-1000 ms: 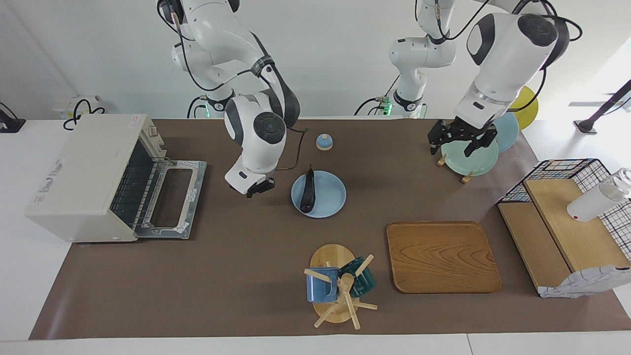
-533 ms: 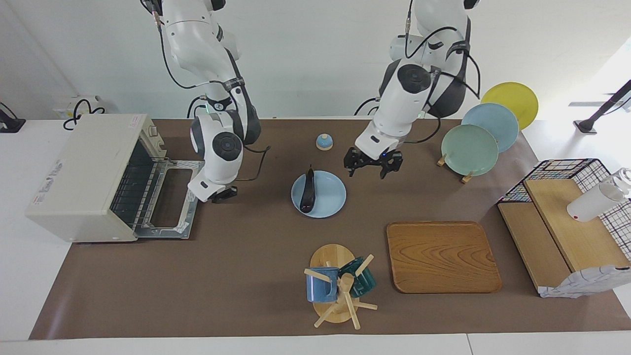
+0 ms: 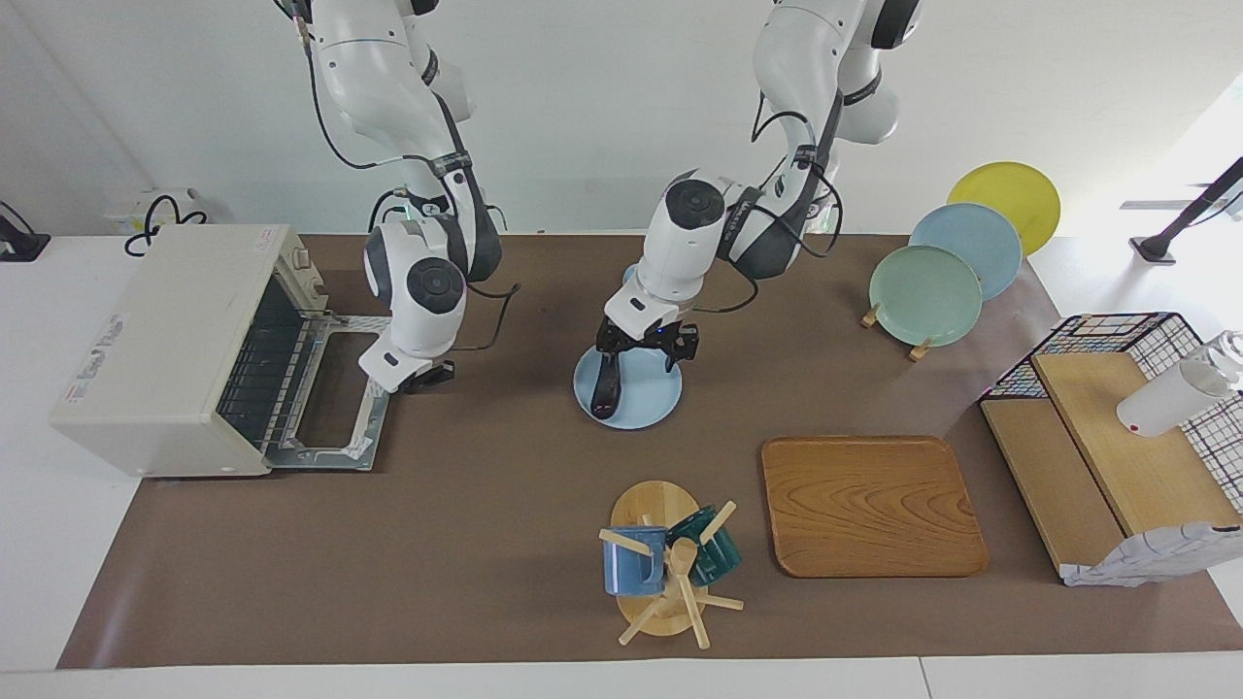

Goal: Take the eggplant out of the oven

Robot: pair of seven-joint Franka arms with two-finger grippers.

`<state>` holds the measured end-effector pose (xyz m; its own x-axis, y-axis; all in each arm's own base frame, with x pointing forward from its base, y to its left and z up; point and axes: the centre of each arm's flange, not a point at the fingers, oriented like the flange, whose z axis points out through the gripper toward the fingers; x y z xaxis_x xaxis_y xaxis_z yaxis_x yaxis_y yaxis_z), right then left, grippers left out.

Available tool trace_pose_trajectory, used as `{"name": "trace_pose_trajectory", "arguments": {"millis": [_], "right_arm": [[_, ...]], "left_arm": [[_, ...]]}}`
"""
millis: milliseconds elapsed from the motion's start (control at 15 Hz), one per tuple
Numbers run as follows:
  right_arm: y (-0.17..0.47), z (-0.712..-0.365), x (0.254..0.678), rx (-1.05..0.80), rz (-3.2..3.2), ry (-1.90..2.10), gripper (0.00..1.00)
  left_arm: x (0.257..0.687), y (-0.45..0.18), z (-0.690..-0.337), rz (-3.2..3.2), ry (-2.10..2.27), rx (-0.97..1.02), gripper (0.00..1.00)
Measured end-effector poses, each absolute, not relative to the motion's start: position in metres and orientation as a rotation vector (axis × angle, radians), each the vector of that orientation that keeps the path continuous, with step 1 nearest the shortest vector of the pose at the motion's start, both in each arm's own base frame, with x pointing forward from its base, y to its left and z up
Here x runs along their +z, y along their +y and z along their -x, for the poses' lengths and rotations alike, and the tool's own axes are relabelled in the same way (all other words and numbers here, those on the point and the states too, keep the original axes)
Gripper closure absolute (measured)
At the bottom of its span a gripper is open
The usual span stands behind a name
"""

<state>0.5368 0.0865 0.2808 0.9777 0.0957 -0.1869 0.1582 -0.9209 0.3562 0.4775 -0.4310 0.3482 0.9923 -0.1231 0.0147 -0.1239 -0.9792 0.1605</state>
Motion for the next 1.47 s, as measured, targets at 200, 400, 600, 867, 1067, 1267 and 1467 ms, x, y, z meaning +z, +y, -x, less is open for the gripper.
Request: {"name": "trace_pose_trajectory", "arguments": {"millis": [200,400,600,867,1067,1267,1467], "right_arm": [[0.082,-0.537,0.281,-0.233,-2.743,0.179,0.99],[0.080,-0.537,0.282,-0.233,-2.730,0.192,0.99],[0.077,-0.536,0.284,-0.246,-2.714,0.217,0.99],[0.078,-0.537,0.289,-0.269,-2.705,0.282,0.99],[0.078,-0.538,0.316,-0.289,-2.688,0.340,0.99],[0.064,-0.535,0.362,-0.279,-2.688,0.375,0.99],[0.036,-0.531,0.405,-0.258,-2.694,0.388,0.99]], "left_arm": [[0.328,-0.440,-0.472,-2.975,-0.202,0.001,0.00],[0.324,-0.444,-0.469,-2.964,-0.210,0.024,0.00],[0.313,-0.448,-0.463,-2.959,-0.222,0.035,0.00],[0.309,-0.451,-0.459,-2.958,-0.232,0.033,0.00],[0.309,-0.451,-0.459,-2.957,-0.231,0.036,0.14],[0.309,-0.451,-0.460,-2.956,-0.231,0.038,0.49],[0.309,-0.451,-0.460,-2.956,-0.231,0.038,0.60]]}}
